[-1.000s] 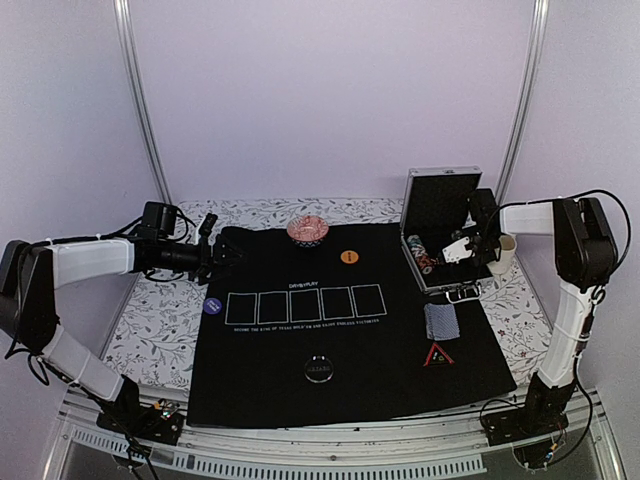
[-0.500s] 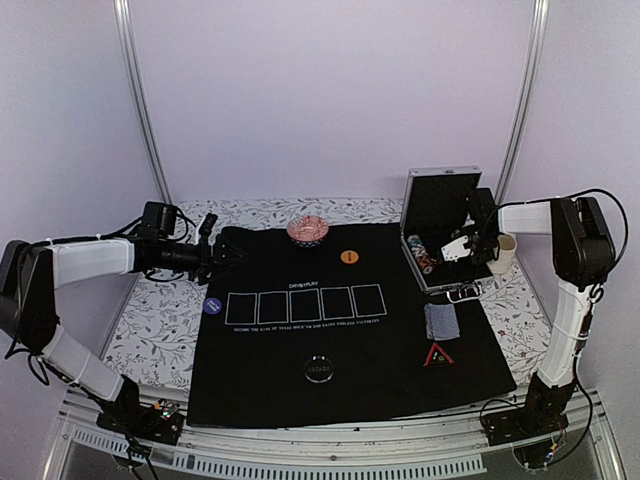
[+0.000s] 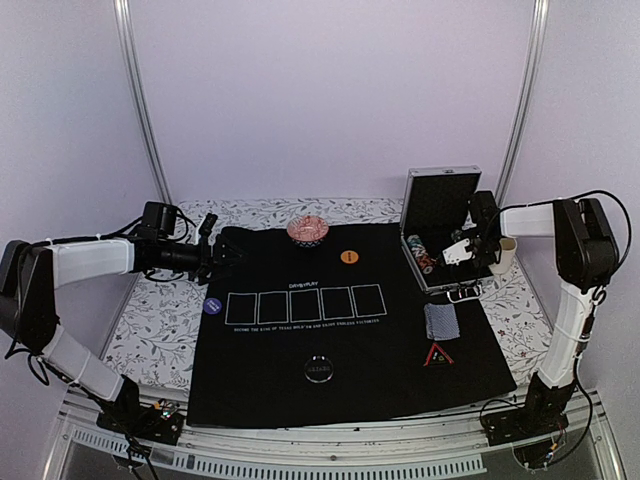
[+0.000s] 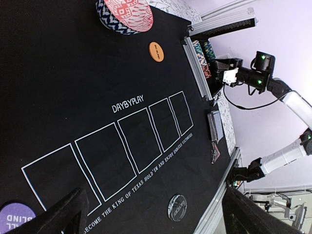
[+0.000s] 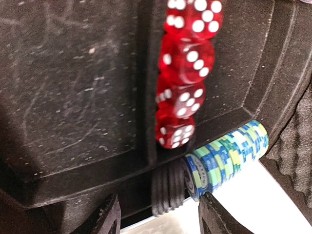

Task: Distribute texas hold em gaming equipment
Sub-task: Pick up the pile of poker chips from the chip case.

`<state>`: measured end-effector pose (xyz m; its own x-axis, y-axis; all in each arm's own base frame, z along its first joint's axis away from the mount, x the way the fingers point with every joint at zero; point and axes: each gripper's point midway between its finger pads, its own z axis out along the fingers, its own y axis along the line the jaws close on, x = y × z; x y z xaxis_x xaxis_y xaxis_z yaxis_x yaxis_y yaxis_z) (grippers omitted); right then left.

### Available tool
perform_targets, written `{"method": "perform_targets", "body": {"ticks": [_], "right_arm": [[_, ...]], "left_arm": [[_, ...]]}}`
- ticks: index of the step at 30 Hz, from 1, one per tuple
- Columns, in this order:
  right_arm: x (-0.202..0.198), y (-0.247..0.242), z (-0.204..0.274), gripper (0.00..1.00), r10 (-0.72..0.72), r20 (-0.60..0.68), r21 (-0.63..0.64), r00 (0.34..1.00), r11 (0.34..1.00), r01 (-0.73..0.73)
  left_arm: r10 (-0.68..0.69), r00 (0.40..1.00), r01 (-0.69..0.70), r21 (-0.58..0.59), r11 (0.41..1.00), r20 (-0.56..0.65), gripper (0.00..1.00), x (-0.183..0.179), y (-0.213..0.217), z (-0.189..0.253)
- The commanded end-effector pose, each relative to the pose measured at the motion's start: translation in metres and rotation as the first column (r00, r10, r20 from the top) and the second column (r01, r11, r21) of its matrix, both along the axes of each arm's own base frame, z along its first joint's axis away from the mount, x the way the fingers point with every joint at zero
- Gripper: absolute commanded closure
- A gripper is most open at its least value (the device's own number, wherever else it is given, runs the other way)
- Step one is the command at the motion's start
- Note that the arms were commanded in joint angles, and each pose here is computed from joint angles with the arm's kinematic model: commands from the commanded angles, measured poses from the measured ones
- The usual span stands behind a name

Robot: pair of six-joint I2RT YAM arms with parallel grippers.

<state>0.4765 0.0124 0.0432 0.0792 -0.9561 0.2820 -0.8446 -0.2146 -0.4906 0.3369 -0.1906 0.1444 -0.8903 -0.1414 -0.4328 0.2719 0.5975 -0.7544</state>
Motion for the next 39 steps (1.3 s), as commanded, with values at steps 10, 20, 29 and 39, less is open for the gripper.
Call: {"method": "perform_targets", "body": {"ticks": [10, 20, 29, 39], "right_arm": [[-0.028, -0.01, -0.017, 0.45, -0.013, -0.103, -0.013, 0.995, 1.0, 0.012], [-0.021, -0.007, -0.004, 0.39, -0.009, -0.068, 0.006, 0.998, 1.0, 0.009], [-0.013, -0.005, -0.01, 0.37, -0.008, -0.082, 0.005, 0.997, 1.0, 0.008], [-0.009, -0.003, -0.022, 0.42, -0.011, -0.125, -0.007, 0.992, 1.0, 0.011]], "left_arm": [[-0.014, 1.0, 0.014, -0.013, 1.0, 0.023, 0.02, 0.003, -0.001, 0.009], [-0.013, 1.0, 0.013, -0.014, 1.0, 0.02, 0.02, 0.003, -0.001, 0.008], [-0.012, 1.0, 0.012, -0.012, 1.0, 0.024, 0.02, 0.003, -0.001, 0.009], [-0.013, 1.0, 0.014, -0.011, 1.0, 0.021, 0.02, 0.004, -0.001, 0.008]]}}
